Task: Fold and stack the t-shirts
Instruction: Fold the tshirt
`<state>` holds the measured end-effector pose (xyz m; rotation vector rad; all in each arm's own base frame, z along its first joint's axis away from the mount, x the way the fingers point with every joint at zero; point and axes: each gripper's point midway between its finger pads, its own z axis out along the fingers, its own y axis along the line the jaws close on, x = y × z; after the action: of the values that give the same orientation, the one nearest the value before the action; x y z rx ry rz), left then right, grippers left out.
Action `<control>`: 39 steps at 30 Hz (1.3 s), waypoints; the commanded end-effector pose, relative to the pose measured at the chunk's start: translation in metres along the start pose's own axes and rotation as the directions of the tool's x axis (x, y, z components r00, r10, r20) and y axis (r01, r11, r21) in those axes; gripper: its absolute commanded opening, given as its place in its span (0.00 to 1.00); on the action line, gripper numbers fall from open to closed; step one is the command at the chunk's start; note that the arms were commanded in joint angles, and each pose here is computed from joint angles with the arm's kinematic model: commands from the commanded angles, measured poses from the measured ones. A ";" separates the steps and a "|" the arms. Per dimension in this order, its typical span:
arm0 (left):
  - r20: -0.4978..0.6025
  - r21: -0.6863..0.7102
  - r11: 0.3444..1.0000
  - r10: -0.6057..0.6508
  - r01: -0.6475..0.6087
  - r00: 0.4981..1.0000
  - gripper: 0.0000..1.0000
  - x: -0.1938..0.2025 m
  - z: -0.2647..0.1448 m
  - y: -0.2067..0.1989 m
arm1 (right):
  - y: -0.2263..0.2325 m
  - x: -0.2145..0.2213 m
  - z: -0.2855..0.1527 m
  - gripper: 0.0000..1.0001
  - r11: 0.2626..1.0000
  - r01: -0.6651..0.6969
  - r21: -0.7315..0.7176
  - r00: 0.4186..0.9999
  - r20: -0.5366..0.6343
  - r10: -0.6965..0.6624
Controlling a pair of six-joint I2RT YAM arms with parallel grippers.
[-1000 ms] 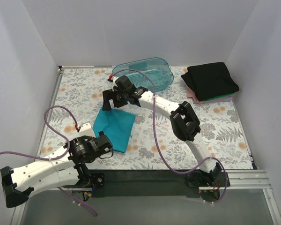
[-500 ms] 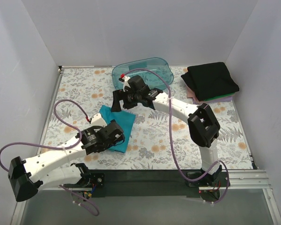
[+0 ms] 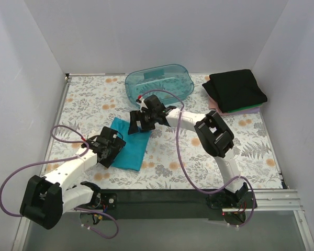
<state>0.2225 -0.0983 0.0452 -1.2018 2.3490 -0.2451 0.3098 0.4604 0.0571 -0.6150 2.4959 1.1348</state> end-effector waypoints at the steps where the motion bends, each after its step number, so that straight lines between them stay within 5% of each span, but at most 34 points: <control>1: -0.028 0.012 1.000 -0.017 0.018 0.999 0.98 -0.003 0.006 0.003 | -0.025 0.031 -0.009 0.98 0.995 -0.052 0.081 0.998 -0.032 0.055; 10: -0.149 0.240 0.963 0.158 -0.119 0.976 0.98 0.021 0.002 -0.036 | -0.038 0.112 -0.064 0.99 0.972 -0.141 0.189 0.989 0.060 0.132; 17: -0.233 0.453 0.868 0.335 -0.203 0.913 0.95 0.045 -0.022 -0.067 | -0.018 0.224 -0.098 0.98 0.929 -0.222 0.296 0.975 0.068 0.211; 25: -0.075 0.523 0.821 0.313 -0.230 0.947 0.97 0.017 -0.053 -0.081 | 0.035 0.160 -0.128 0.98 0.971 -0.086 0.222 0.973 0.229 0.034; 31: -0.136 0.439 0.865 0.332 -0.244 0.933 0.97 0.025 -0.021 -0.079 | 0.052 0.110 -0.125 0.98 0.983 -0.071 0.167 0.958 0.285 0.021; 39: -0.109 0.293 0.922 0.296 -0.254 0.949 0.97 0.012 0.016 -0.075 | -0.015 0.074 -0.100 0.98 0.958 -0.175 0.229 0.956 0.272 0.109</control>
<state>0.2566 -0.1610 0.0439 -0.7224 2.5596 -0.6301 0.2180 0.3588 0.0789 -0.2164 2.4419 0.8760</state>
